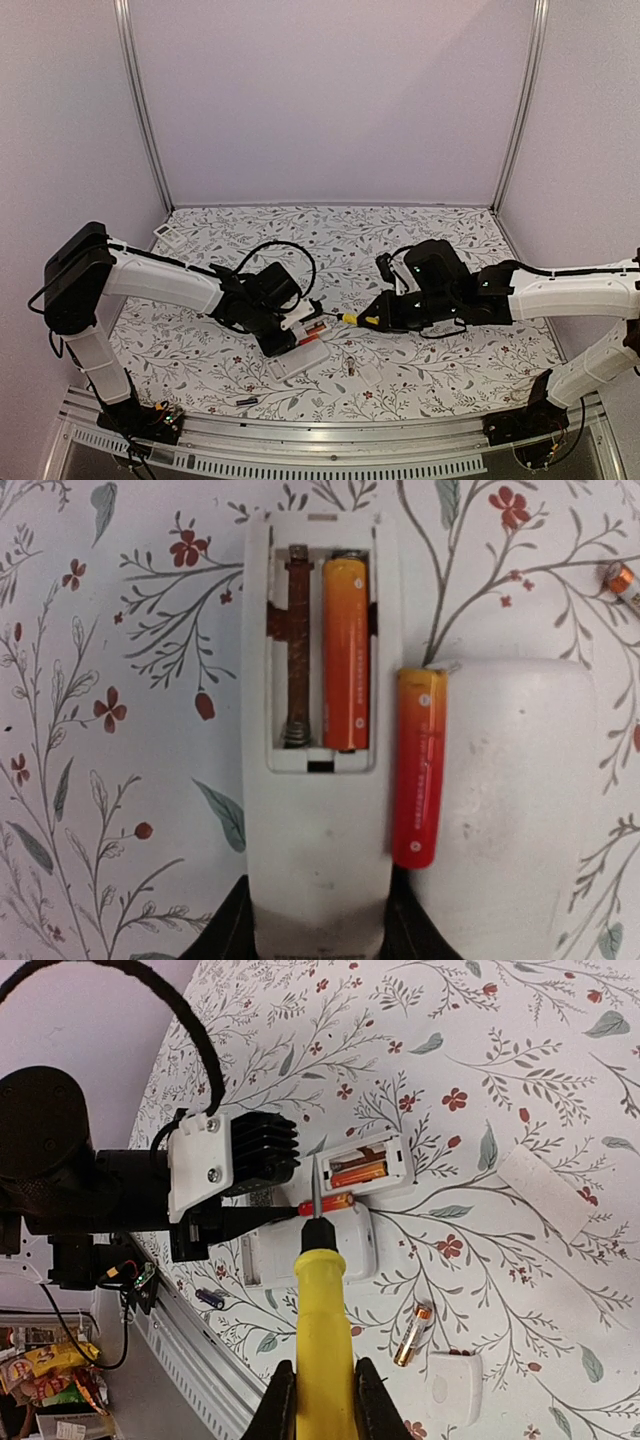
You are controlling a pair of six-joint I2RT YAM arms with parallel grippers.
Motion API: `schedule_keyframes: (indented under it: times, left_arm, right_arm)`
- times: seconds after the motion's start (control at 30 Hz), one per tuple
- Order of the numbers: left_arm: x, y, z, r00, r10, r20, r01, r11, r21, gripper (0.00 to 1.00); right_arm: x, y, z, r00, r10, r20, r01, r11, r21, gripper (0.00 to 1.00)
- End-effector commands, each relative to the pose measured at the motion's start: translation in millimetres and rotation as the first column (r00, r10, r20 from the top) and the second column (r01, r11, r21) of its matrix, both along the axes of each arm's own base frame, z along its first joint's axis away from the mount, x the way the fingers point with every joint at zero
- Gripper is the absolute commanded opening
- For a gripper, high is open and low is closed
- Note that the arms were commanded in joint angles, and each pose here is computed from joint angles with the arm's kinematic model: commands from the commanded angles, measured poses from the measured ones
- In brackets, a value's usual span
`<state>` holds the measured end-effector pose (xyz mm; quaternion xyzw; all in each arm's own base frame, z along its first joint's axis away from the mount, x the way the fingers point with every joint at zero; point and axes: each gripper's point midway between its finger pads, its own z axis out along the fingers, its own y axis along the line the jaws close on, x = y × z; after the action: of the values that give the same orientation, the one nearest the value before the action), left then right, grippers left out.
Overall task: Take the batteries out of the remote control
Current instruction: Remove the battery from the remote control without the battery cover.
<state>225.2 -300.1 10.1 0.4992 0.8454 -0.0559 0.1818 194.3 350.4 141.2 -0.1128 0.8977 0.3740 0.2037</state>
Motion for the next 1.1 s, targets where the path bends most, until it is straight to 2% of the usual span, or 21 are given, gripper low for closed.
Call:
schedule_keyframes:
  times: [0.0,0.23,0.4,0.47,0.57,0.7,1.07]
  left_arm:
    - [0,9,-19,1.000,-0.001,0.010,0.000,0.997,0.078,0.14]
    - [7,3,-14,0.998,-0.033,0.045,0.030,0.997,0.073,0.16]
    - [16,-5,-17,0.995,-0.083,0.060,0.076,0.991,0.110,0.26]
    - [18,-4,-21,0.995,-0.081,0.064,0.072,0.989,0.126,0.34]
    - [20,2,-27,0.995,-0.066,0.072,0.055,0.987,0.154,0.52]
    - [26,8,-25,0.993,-0.050,0.111,0.030,0.984,0.177,0.64]
    - [58,37,-5,0.972,0.032,0.233,-0.083,0.974,0.212,0.69]
  right_arm:
    - [21,-27,0,0.995,-0.097,0.032,0.099,0.994,-0.052,0.00]
    - [31,-38,3,0.995,-0.069,0.066,0.077,0.990,-0.120,0.00]
    - [37,-47,0,0.996,-0.063,0.055,0.070,0.987,-0.145,0.00]
    - [38,-47,1,0.996,-0.061,0.059,0.069,0.987,-0.143,0.00]
    - [40,-47,5,0.996,-0.066,0.065,0.074,0.988,-0.135,0.00]
    - [42,-46,4,0.996,-0.067,0.059,0.074,0.989,-0.130,0.00]
    - [46,-41,14,0.997,-0.038,0.071,0.046,0.992,-0.116,0.00]
